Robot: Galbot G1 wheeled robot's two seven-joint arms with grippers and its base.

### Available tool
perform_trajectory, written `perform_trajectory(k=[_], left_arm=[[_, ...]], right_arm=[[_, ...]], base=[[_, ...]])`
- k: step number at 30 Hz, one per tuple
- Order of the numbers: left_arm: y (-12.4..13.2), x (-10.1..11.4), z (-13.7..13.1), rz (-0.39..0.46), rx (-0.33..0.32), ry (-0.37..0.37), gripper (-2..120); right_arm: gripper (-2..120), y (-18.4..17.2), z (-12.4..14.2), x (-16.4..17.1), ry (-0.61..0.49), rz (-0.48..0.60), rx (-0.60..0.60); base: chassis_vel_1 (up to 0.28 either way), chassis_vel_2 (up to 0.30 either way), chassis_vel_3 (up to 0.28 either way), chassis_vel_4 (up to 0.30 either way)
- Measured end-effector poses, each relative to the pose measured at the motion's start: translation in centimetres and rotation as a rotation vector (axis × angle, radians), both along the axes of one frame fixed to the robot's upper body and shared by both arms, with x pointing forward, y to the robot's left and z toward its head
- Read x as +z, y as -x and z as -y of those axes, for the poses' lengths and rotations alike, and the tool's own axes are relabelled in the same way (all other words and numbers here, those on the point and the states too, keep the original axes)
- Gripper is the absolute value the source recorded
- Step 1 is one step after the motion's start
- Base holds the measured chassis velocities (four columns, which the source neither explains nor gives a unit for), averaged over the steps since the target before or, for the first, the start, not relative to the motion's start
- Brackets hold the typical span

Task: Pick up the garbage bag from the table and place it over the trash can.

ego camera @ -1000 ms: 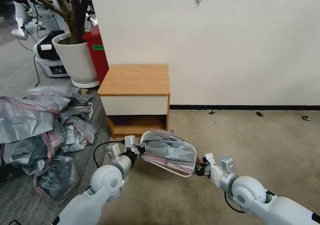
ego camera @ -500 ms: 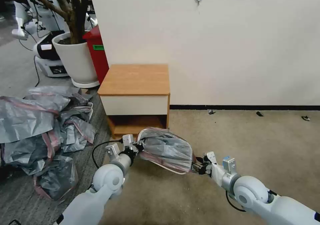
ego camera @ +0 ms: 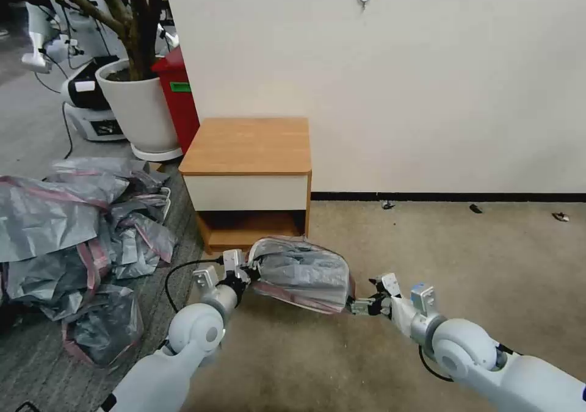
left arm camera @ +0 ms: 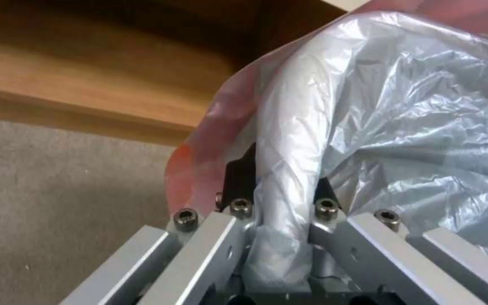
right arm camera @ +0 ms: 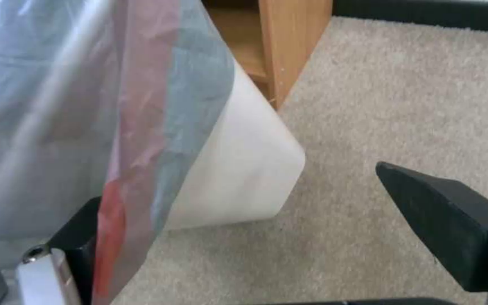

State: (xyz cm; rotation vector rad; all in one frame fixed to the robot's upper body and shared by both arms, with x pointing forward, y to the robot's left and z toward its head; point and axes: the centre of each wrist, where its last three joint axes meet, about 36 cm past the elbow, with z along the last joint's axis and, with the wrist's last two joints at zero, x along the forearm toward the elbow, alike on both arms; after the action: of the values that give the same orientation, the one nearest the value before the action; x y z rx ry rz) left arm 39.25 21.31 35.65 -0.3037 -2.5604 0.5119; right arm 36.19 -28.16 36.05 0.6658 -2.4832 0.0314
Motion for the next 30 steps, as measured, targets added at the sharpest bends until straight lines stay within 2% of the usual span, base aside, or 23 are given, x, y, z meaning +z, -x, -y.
perform_trajectory(k=[12, 17, 24, 30], left_arm=[[0.0, -1.1, 0.1, -0.014, 0.020, -0.012, 3], [0.0, -1.4, 0.1, -0.013, 0.019, -0.032, 3], [-0.2, -1.4, -0.1, -0.008, 0.017, -0.041, 3], [-0.1, -1.8, 0.1, -0.007, 0.023, -0.052, 3]], right_arm=[[100, -0.5, -0.2, 0.8, 0.013, 0.080, -0.065], [100, -0.3, 0.1, 0.4, 0.072, 0.160, -0.048], [100, 0.1, 0.3, 0.3, 0.106, 0.183, -0.024], [100, -1.0, 0.6, 2.2, 0.093, 0.246, -0.072]], base=[[0.000, 0.000, 0.000, 0.000], [0.000, 0.000, 0.000, 0.000], [0.000, 0.000, 0.000, 0.000], [0.000, 0.000, 0.000, 0.000]])
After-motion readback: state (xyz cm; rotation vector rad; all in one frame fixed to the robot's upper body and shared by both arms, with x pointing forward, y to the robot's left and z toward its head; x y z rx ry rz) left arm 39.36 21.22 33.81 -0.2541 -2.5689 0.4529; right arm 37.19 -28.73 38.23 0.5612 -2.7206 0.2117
